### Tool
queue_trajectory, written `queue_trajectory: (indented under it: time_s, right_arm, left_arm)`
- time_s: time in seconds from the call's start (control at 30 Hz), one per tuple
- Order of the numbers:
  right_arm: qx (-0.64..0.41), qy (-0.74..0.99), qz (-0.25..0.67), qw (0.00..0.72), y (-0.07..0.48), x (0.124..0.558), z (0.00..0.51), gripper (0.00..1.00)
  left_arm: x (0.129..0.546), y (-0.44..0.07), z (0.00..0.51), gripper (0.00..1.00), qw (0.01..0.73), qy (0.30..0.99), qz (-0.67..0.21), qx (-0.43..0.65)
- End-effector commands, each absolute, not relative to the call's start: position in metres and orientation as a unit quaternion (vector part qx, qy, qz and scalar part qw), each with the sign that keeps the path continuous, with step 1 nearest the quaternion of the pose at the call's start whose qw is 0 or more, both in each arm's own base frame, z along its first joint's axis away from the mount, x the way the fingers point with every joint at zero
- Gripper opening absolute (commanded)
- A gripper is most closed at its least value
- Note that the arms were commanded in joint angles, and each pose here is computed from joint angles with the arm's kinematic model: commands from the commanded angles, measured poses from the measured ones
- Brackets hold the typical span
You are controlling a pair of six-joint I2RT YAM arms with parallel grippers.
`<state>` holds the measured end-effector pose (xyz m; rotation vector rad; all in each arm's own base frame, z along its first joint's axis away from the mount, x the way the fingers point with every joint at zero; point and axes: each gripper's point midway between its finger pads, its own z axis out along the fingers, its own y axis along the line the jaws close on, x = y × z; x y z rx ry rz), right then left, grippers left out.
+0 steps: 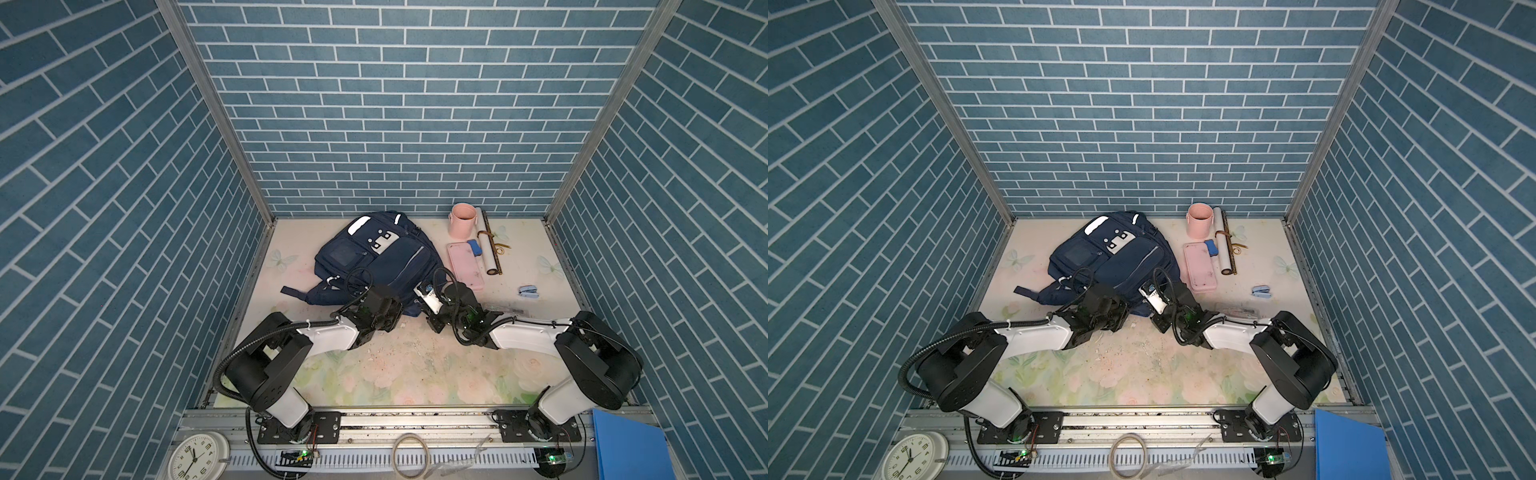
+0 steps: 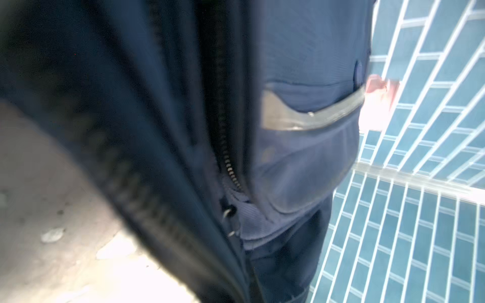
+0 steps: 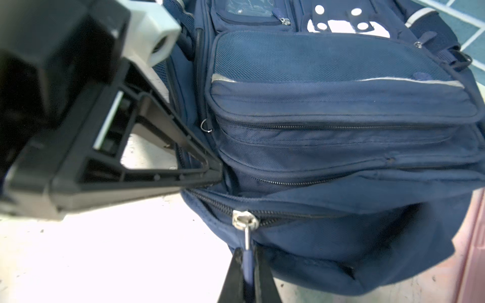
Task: Pack the student bag
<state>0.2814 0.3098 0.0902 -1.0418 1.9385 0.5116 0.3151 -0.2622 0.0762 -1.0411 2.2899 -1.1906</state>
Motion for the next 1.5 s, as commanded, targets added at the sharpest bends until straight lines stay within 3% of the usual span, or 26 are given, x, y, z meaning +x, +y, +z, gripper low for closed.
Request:
queue_trajectory:
  time_s: [0.0,0.4,0.67,0.73,0.8,1.07,1.27,1.47]
  right_arm:
    - [-0.374,0.786,0.189,0.454,0.283,0.302,0.107,0.00]
    - [-0.320,0.829,0.139,0.437,0.228,0.363,0.102,0.00]
    - [-0.393,0.785,0.200,0.435,0.275,0.316,0.118,0.00]
    - [-0.409,0.772,0.219,0.435,0.295,0.302,0.123,0.00]
    - [-0.427,0.759,0.229,0.435,0.313,0.292,0.127,0.00]
    - [-0.462,0.745,0.245,0.414,0.355,0.272,0.117,0.00]
    - [-0.482,0.736,0.236,0.413,0.359,0.262,0.114,0.00]
    - [-0.495,0.724,0.231,0.423,0.359,0.252,0.115,0.00]
  left_arm:
    - [0.309,-0.238,0.075,0.00,0.184,0.835,-0.408,-0.320]
    - [0.297,-0.172,0.093,0.00,0.165,0.898,-0.351,-0.210]
    - [0.346,-0.111,0.103,0.00,0.198,0.911,-0.293,-0.212]
    - [0.358,-0.099,0.107,0.22,0.203,0.909,-0.286,-0.225]
    - [0.364,-0.093,0.112,0.35,0.206,0.906,-0.282,-0.240]
    - [0.322,-0.122,0.133,0.56,0.224,0.848,-0.343,-0.336]
    - [0.289,-0.169,0.135,0.56,0.219,0.801,-0.395,-0.393]
    - [0.289,-0.202,0.134,0.56,0.213,0.779,-0.416,-0.419]
